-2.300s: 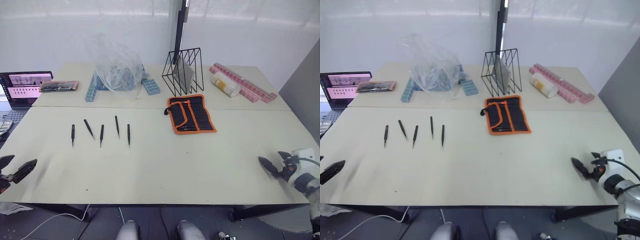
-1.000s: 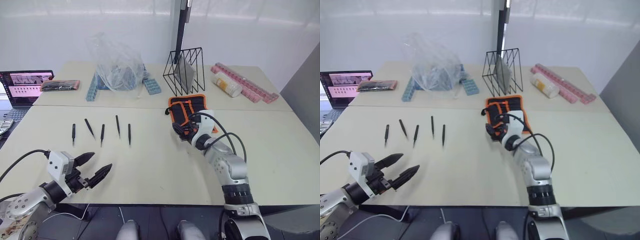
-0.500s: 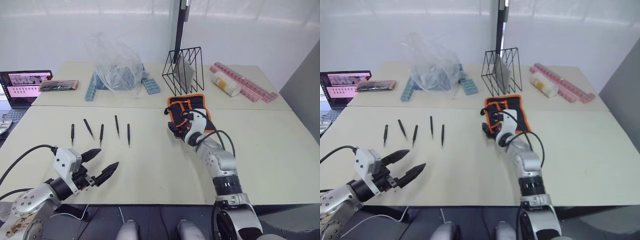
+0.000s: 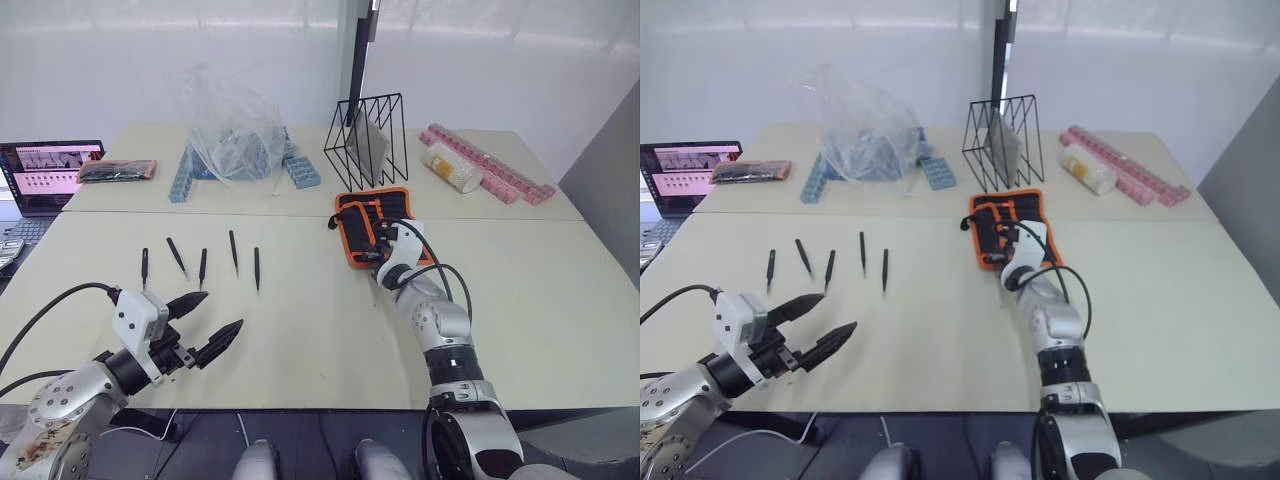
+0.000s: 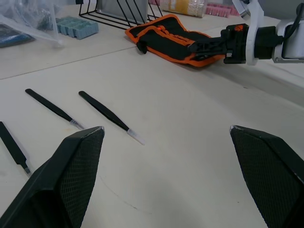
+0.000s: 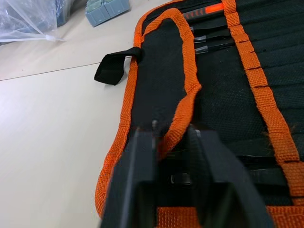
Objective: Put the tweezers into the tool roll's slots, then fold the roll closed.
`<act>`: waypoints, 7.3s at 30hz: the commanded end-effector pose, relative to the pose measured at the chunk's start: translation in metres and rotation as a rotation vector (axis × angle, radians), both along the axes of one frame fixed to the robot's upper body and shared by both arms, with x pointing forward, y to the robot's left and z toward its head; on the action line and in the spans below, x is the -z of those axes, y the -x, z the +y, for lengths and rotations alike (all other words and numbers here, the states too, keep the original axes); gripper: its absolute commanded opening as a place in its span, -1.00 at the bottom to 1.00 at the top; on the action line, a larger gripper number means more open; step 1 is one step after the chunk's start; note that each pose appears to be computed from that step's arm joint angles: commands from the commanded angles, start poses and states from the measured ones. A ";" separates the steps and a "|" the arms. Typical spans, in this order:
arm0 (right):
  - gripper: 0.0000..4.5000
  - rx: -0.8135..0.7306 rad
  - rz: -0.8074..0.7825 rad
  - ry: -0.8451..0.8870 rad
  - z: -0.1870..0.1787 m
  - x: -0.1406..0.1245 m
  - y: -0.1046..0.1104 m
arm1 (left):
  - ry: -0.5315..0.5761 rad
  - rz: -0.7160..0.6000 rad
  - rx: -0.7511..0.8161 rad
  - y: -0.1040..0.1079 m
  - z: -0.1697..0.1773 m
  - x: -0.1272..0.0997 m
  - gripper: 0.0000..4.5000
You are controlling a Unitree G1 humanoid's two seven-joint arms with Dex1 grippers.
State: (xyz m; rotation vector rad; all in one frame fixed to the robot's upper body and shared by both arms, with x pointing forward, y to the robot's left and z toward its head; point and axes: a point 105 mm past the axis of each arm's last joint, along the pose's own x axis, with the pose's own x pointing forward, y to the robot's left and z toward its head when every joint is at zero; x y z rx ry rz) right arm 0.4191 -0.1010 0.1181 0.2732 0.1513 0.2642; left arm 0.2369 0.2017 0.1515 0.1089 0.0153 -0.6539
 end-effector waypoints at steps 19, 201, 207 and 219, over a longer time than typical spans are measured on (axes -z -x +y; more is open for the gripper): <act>-0.99 -0.244 -0.253 0.193 -0.002 -0.032 0.039 | 0.009 -0.076 0.061 0.000 -0.006 -0.032 1.00; -1.00 -0.972 0.024 0.352 0.098 0.058 0.099 | -0.548 0.222 0.631 -0.114 -0.060 0.090 -0.98; -1.00 -1.092 0.066 0.367 0.090 0.067 0.127 | -0.558 0.226 0.616 -0.114 -0.055 0.092 -0.98; -1.00 -1.268 0.089 0.453 0.075 0.074 0.168 | -0.568 0.228 0.593 -0.116 -0.052 0.094 -0.98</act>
